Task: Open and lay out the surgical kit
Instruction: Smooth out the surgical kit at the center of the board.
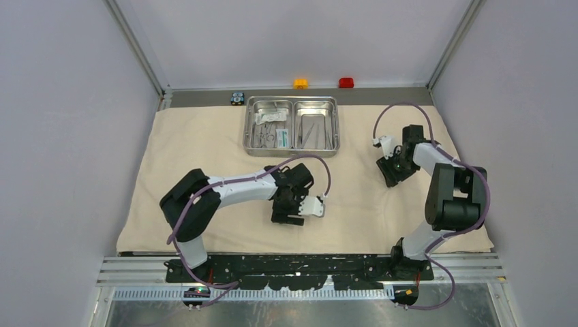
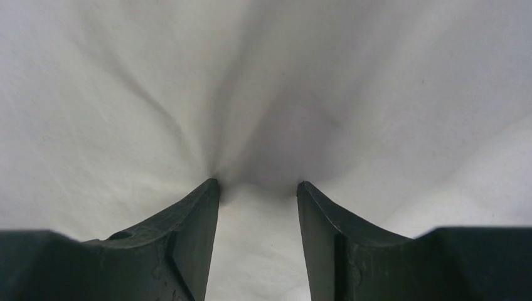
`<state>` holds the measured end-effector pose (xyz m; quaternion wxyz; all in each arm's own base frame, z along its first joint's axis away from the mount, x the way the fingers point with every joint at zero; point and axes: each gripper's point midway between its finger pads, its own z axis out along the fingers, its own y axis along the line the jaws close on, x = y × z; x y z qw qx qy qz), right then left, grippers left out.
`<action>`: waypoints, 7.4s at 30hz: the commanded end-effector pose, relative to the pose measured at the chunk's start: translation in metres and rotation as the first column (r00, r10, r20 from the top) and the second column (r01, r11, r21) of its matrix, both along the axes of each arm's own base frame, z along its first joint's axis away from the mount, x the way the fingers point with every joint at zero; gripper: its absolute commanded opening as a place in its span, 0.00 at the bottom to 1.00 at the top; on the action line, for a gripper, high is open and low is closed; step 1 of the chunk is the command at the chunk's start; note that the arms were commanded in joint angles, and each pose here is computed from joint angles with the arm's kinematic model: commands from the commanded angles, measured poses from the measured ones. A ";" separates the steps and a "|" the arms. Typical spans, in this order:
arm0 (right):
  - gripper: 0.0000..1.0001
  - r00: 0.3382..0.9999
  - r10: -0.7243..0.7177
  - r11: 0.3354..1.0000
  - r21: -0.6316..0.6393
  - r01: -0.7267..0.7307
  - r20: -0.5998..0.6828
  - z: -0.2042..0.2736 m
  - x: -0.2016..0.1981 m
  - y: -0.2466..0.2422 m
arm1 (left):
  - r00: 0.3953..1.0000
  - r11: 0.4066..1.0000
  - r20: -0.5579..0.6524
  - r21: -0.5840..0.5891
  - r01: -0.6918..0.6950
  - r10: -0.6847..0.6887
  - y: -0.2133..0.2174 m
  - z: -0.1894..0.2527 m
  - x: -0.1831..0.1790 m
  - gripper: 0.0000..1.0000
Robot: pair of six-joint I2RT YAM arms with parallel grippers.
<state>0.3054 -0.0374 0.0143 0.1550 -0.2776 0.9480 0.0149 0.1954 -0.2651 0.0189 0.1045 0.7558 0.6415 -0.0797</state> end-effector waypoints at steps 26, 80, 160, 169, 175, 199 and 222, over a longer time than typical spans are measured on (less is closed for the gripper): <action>0.61 0.974 -0.221 0.946 0.230 0.228 -0.057 0.060 -0.015 -0.043 | 0.994 0.995 -0.063 -0.035 -0.088 0.086 0.013 0.052 -0.014 0.75; 0.61 0.896 -0.425 0.890 0.240 0.389 0.125 0.040 0.185 0.028 | -0.066 -0.065 0.027 -0.020 -0.998 0.997 0.416 -0.033 0.282 0.72; 0.50 0.902 0.428 0.903 0.000 -0.429 -0.047 0.028 -0.118 0.053 | -0.065 -0.108 -0.164 -0.270 -0.957 0.984 0.393 0.074 0.244 0.91; 0.46 0.759 0.599 0.770 -0.076 -0.633 -0.256 0.001 -0.144 0.051 | -0.065 -0.095 -0.127 -0.250 -0.964 0.990 0.394 0.078 0.239 0.91; 0.44 0.620 0.668 0.655 -0.071 -0.752 -0.412 -0.011 -0.160 0.050 | -0.059 -0.079 -0.089 -0.234 -0.969 0.994 0.395 0.082 0.240 0.91; 0.38 0.114 0.784 0.222 0.104 -0.970 -0.610 -0.014 -0.187 0.052 | -0.035 -0.008 0.138 -0.191 -0.981 0.990 0.394 0.096 0.252 0.91; 0.37 0.451 0.827 0.463 -0.047 -0.885 -0.336 0.049 -0.162 0.122 | 0.045 0.088 0.201 -0.211 -0.974 0.979 0.369 0.113 0.270 0.93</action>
